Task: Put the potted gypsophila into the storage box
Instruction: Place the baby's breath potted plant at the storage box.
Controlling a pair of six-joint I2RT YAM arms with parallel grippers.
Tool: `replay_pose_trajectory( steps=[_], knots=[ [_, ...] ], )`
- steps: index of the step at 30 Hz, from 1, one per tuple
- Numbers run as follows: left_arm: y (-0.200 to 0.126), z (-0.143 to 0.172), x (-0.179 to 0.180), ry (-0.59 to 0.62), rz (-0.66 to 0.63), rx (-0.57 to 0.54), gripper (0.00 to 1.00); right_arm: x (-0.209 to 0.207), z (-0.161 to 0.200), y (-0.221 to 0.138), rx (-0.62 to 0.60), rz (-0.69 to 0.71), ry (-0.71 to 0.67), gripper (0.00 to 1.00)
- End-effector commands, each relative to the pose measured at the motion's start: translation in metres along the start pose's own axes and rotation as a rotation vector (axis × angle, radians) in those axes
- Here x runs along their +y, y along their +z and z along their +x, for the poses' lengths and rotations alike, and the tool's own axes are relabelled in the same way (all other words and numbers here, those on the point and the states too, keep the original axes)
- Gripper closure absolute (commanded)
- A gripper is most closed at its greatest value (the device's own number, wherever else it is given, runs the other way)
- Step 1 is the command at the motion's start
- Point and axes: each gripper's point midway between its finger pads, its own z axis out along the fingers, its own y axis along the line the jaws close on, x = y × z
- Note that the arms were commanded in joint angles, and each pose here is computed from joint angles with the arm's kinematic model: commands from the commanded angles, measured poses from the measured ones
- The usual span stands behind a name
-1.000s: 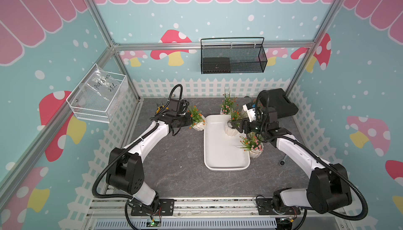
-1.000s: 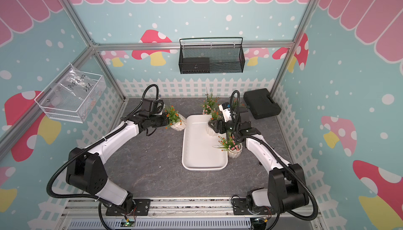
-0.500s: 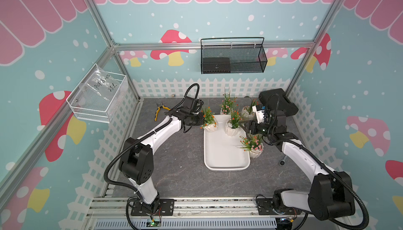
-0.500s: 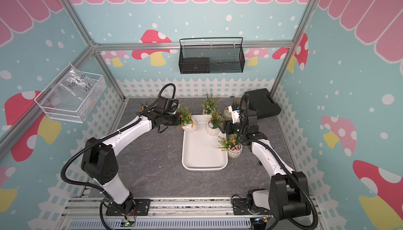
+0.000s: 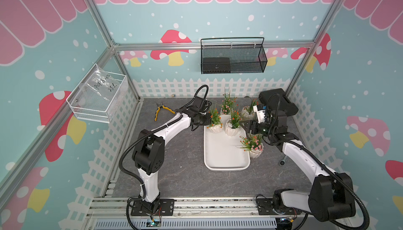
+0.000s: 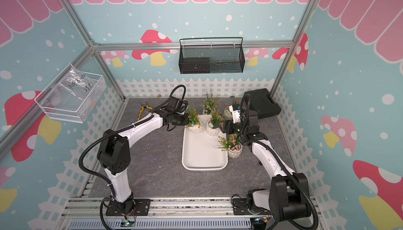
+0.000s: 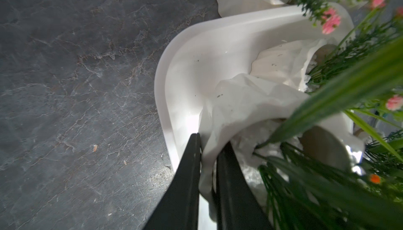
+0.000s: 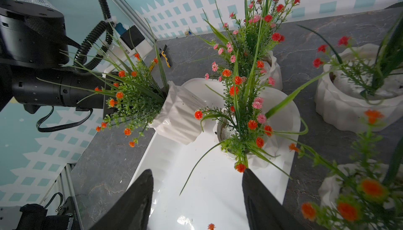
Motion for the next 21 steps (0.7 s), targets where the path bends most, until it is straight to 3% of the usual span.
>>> replay_pose_trajectory(
  steps=[1, 21],
  knots=[
    [-0.005, -0.026, -0.014, 0.024, 0.015, -0.079, 1.00, 0.000, 0.000, -0.002, -0.010, -0.009, 0.002, 0.33],
    [0.032, -0.027, -0.014, 0.024, -0.020, -0.058, 0.98, -0.011, 0.006, -0.010, -0.017, 0.042, 0.034, 0.33]
  ],
)
